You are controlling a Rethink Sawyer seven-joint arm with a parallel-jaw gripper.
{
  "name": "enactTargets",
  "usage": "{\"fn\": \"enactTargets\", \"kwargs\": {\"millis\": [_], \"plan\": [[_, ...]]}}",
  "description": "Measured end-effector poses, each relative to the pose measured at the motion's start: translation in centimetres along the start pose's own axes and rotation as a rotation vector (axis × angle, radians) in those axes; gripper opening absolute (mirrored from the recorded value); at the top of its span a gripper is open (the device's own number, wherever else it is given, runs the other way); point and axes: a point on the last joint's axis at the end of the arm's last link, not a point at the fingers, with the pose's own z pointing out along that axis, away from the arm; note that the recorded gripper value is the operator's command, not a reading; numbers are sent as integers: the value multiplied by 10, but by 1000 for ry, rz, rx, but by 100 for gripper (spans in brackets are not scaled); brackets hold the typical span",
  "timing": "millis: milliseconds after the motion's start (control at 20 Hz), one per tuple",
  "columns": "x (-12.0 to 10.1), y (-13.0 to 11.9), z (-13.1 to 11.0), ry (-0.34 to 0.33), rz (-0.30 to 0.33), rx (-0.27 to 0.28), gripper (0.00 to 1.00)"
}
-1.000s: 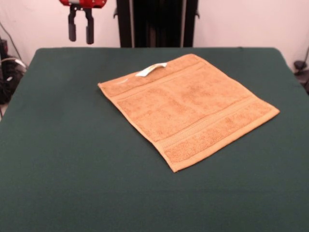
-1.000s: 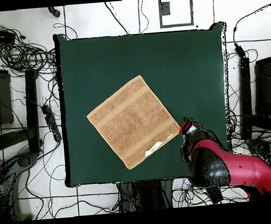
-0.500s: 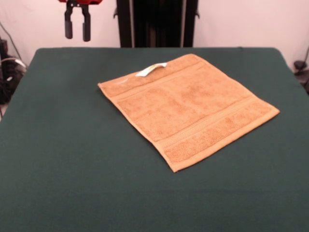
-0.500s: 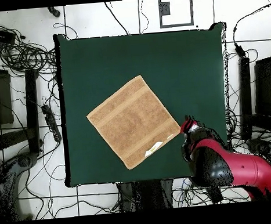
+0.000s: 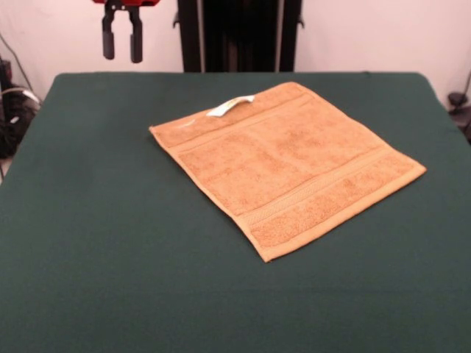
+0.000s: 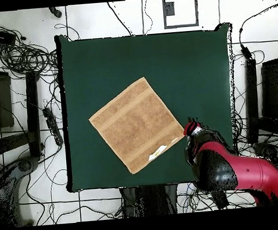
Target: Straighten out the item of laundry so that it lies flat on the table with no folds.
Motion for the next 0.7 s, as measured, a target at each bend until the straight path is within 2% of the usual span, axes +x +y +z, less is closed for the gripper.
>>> {"fn": "enactTargets", "kwargs": {"millis": [700], "plan": [[19,5,-7,56,5,23,100]]}}
